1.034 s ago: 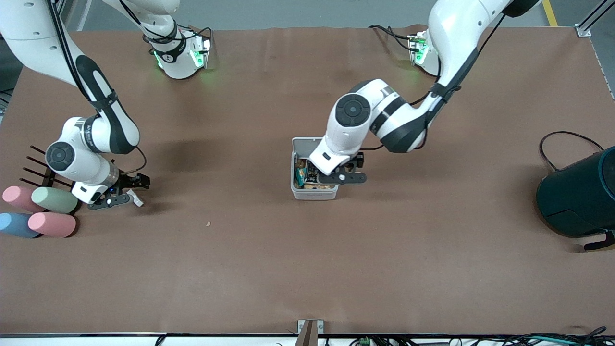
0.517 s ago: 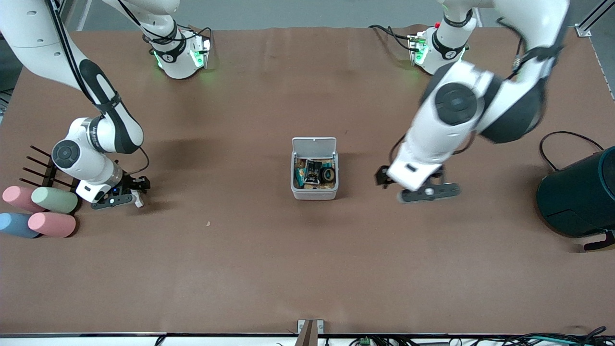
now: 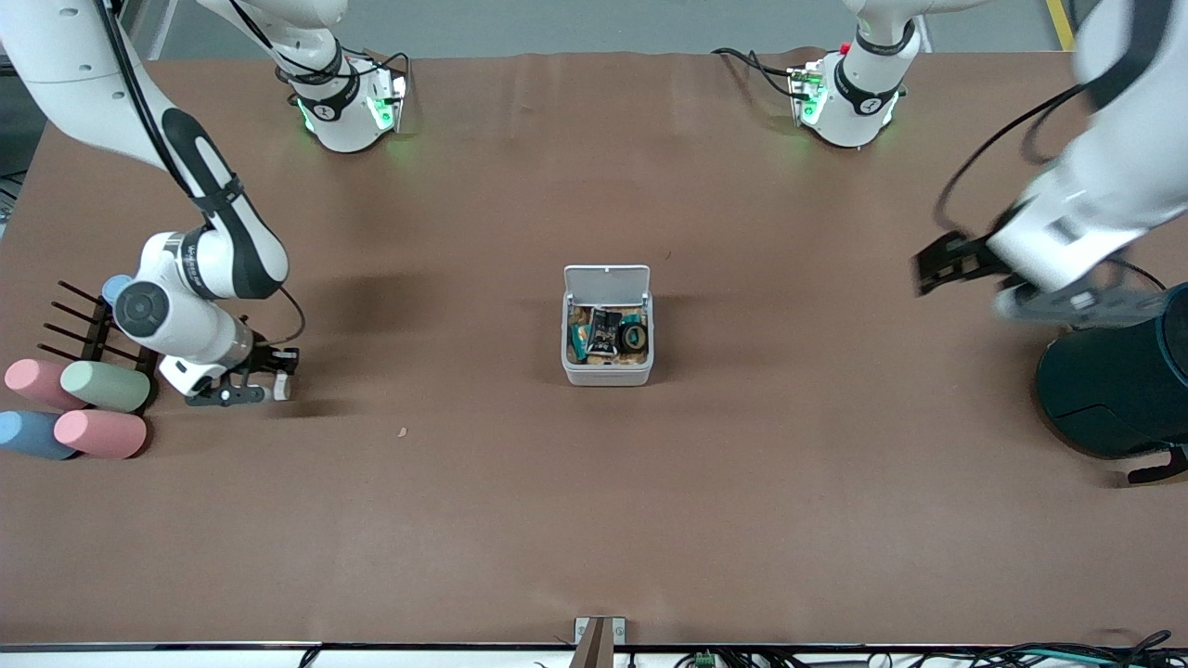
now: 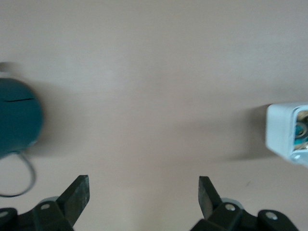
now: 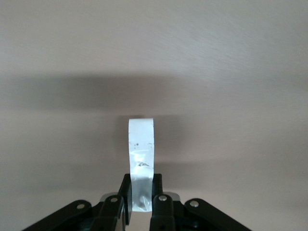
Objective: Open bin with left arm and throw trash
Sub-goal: 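Return the left arm to rest while the right gripper lifts the white strip, then carry the white strip over the open bin and release it with the right gripper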
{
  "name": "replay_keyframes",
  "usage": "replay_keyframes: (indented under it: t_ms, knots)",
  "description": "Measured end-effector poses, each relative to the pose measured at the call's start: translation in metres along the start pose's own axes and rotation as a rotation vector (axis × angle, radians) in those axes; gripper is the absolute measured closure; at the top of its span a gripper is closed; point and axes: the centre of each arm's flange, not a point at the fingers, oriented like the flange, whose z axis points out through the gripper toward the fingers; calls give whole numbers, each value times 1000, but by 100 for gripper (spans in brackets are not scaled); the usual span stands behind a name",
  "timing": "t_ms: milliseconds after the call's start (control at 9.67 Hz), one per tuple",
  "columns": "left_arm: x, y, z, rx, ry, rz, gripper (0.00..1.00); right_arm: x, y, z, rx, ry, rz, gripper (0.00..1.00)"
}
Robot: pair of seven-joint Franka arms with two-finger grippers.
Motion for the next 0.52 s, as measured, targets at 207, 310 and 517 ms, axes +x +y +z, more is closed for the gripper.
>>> replay_keyframes:
  t_ms: [207, 310, 517]
  knots:
    - [-21, -27, -13, 8, 12, -10, 0, 5, -87, -89, 34, -84, 116, 81]
    - [-24, -25, -15, 8, 17, -34, 0, -2, -138, -132, 49, -87, 160, 81]
    - [-33, -23, -21, 10, 27, -69, 0, -26, -256, -195, 146, -46, 272, 81]
